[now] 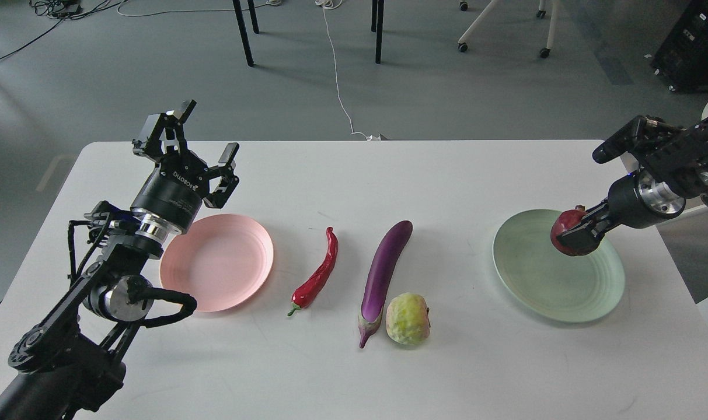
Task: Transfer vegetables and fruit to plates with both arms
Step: 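Release the onion on the green plate and lift the right gripper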
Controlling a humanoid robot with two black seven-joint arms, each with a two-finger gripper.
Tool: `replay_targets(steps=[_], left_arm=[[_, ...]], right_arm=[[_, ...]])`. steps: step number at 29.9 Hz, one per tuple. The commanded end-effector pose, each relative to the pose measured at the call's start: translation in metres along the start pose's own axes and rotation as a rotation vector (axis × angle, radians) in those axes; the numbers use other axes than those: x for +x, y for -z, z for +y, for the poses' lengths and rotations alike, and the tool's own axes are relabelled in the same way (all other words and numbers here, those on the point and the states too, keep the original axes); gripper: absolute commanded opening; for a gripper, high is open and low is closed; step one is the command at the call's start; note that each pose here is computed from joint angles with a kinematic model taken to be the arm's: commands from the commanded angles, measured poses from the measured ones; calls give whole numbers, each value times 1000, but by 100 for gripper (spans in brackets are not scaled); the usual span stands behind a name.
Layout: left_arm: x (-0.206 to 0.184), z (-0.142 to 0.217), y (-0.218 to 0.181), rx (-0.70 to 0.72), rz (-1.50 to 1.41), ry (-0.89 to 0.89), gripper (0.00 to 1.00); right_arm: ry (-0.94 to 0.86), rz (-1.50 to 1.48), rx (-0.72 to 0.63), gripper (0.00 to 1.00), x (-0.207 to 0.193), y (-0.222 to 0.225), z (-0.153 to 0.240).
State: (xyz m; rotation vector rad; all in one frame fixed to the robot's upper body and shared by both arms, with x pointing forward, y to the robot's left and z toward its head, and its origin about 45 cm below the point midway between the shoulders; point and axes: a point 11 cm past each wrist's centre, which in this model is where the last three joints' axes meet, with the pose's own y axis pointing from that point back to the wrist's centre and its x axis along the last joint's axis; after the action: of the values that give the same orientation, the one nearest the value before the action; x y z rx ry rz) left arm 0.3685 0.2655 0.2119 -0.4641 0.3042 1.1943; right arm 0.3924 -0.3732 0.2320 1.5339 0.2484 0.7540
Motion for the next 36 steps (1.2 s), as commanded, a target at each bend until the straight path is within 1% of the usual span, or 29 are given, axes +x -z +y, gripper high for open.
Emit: replay_targets(steps=[1, 5, 7, 8, 9, 10, 12, 15, 22, 24, 27, 30, 36], left_arm=[[1, 0, -1, -2, -1, -1, 99], [1, 0, -2, -2, -4, 0, 99], [1, 0, -2, -2, -4, 0, 99], [1, 0, -2, -2, -4, 0, 99], [1, 0, -1, -2, -3, -1, 99], [1, 0, -1, -2, -3, -1, 99], [1, 0, -2, -2, -4, 0, 99], [2, 1, -1, 1, -5, -4, 99], [4, 4, 1, 6, -5, -9, 99], [4, 4, 1, 6, -5, -9, 99], [4, 4, 1, 6, -4, -8, 99], [4, 4, 0, 6, -6, -8, 99], [8, 8, 1, 6, -4, -19, 99]], right_arm=[[5, -2, -2, 61, -2, -1, -4], [9, -3, -2, 70, -3, -1, -4], [7, -6, -3, 76, -4, -2, -4], [7, -6, -3, 81, -4, -2, -4], [7, -8, -5, 90, -4, -3, -3], [5, -8, -4, 94, -4, -2, -3], [0, -9, -5, 95, -2, -2, -2], [-35, -6, 7, 96, 11, 2, 6], [-151, 91, 65, 98, 74, 38, 46], [-174, 127, 112, 98, 94, 62, 50], [-178, 140, 228, 98, 105, 104, 50], [-136, 176, 347, 98, 111, 153, 45], [-59, 253, 405, 98, 116, 196, 27]])
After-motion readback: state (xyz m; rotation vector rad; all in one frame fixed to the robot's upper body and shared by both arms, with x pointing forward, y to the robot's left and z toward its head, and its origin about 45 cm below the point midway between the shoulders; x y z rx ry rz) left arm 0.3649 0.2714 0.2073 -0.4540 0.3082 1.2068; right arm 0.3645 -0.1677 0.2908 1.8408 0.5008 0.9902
